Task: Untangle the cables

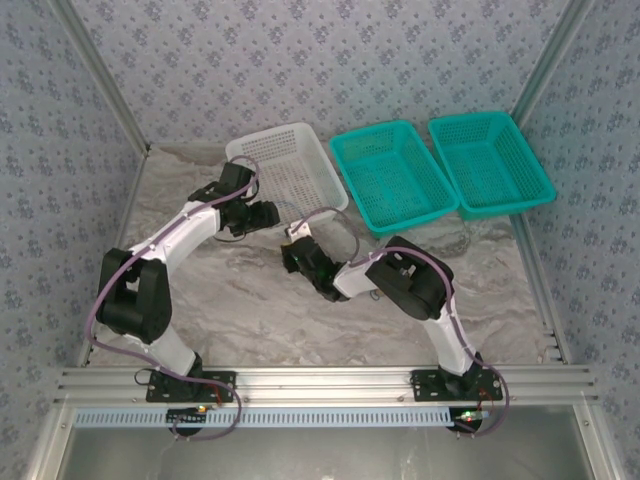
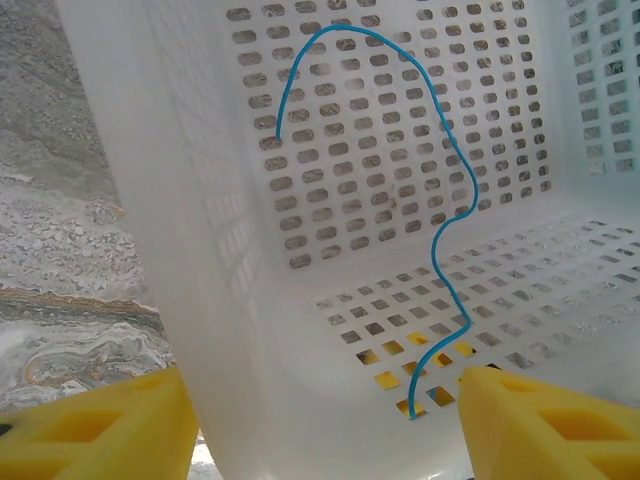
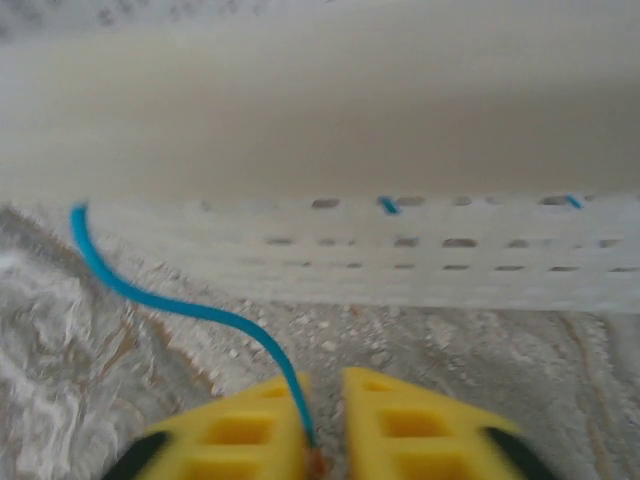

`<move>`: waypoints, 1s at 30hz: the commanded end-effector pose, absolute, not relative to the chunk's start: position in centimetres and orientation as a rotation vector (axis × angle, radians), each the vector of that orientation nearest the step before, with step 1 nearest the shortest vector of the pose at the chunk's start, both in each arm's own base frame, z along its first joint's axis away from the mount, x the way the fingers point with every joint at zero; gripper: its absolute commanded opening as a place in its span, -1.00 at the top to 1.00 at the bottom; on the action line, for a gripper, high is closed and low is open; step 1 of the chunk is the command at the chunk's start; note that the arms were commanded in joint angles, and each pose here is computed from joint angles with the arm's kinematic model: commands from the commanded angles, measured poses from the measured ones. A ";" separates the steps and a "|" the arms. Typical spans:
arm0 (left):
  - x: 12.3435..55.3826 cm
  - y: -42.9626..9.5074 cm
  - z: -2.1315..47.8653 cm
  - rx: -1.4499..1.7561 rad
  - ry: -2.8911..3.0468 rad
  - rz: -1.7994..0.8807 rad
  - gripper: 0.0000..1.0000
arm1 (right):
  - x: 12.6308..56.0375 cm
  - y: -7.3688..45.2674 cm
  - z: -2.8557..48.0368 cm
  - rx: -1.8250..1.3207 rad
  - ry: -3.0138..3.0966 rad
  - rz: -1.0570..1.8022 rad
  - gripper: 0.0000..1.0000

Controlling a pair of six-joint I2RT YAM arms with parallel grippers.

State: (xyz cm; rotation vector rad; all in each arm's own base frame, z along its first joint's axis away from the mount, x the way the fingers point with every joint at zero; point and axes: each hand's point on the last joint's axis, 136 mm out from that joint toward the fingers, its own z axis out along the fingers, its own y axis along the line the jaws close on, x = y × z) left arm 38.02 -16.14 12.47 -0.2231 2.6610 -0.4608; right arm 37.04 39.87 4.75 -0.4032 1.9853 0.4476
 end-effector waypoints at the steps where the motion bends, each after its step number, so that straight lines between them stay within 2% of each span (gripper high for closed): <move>1: 38.5 -16.2 12.2 -0.236 2.653 -0.469 -0.32 | 37.1 39.2 6.3 -0.404 1.953 0.418 0.96; 8: 38.7 -15.6 11.6 -0.239 2.653 -0.416 -0.10 | 32.7 36.1 7.9 -0.488 1.999 0.426 1.00; 16: 38.7 -15.0 10.6 -0.252 2.671 -0.360 -0.03 | 29.2 31.6 10.5 -0.540 2.043 0.399 1.00; 26: 38.7 -14.6 9.9 -0.249 2.682 -0.322 -0.02 | 29.4 27.8 28.1 -0.467 1.735 0.546 1.00; 30: 38.6 -14.7 10.0 -0.245 2.679 -0.330 -0.02 | 31.0 26.9 32.3 -0.453 1.672 0.607 1.00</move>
